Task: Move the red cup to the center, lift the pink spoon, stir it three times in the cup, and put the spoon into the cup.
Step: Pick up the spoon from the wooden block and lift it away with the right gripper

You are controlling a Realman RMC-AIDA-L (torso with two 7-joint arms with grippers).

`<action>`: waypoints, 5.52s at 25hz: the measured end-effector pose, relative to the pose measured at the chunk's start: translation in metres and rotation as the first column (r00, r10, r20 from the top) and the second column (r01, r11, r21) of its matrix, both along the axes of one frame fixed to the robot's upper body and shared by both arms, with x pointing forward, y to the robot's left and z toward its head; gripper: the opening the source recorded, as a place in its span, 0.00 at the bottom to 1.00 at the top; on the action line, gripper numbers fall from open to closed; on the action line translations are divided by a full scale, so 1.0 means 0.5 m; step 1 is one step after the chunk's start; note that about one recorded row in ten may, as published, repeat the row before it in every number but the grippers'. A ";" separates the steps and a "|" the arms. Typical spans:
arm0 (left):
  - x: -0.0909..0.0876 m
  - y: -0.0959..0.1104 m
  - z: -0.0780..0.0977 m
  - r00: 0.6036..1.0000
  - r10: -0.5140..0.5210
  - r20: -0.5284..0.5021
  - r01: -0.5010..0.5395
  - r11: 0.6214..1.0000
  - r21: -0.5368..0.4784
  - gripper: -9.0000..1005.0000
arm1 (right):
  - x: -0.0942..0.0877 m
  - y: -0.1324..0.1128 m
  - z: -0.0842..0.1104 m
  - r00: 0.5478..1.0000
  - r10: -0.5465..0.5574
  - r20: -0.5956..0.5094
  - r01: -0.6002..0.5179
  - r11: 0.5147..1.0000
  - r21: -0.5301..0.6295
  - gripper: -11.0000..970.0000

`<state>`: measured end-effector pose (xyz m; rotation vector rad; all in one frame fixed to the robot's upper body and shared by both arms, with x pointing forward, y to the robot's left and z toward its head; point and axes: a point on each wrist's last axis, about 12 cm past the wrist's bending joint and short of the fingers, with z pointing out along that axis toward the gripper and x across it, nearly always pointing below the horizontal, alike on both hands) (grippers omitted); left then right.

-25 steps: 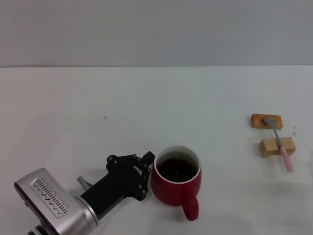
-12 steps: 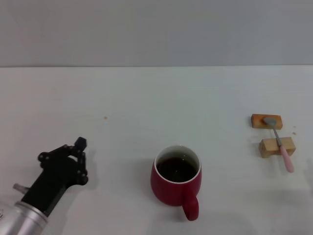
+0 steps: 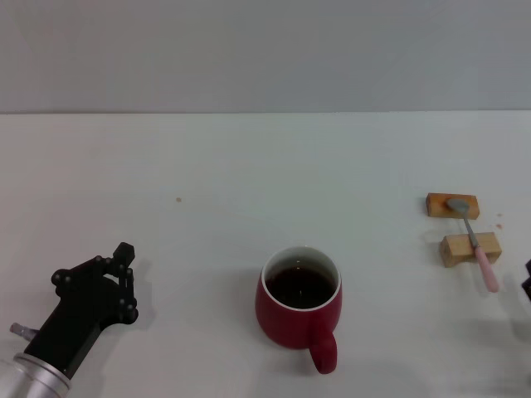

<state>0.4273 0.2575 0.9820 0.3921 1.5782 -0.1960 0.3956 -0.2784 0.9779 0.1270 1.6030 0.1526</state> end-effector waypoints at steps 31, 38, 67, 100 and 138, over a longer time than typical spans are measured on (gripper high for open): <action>-0.022 0.022 0.015 0.995 0.067 0.075 -0.064 0.997 -0.043 0.01 | 0.016 0.037 -0.006 0.995 0.093 -0.038 -0.092 0.996 0.016 0.84; -0.033 0.033 0.020 0.989 0.113 0.098 -0.107 0.992 -0.066 0.01 | 0.016 0.039 -0.008 0.994 0.096 -0.048 -0.095 0.995 0.019 0.84; -0.033 0.037 0.019 0.988 0.119 0.095 -0.114 0.992 -0.062 0.01 | 0.030 0.048 -0.019 0.988 0.119 -0.101 -0.118 0.993 0.020 0.84; -0.033 0.038 0.020 0.988 0.115 0.098 -0.110 0.992 -0.059 0.01 | 0.040 0.051 -0.023 0.984 0.126 -0.126 -0.125 0.992 0.019 0.84; -0.032 0.036 0.021 0.989 0.106 0.101 -0.101 0.993 -0.059 0.01 | 0.041 0.056 -0.022 0.981 0.147 -0.125 -0.145 0.989 0.021 0.46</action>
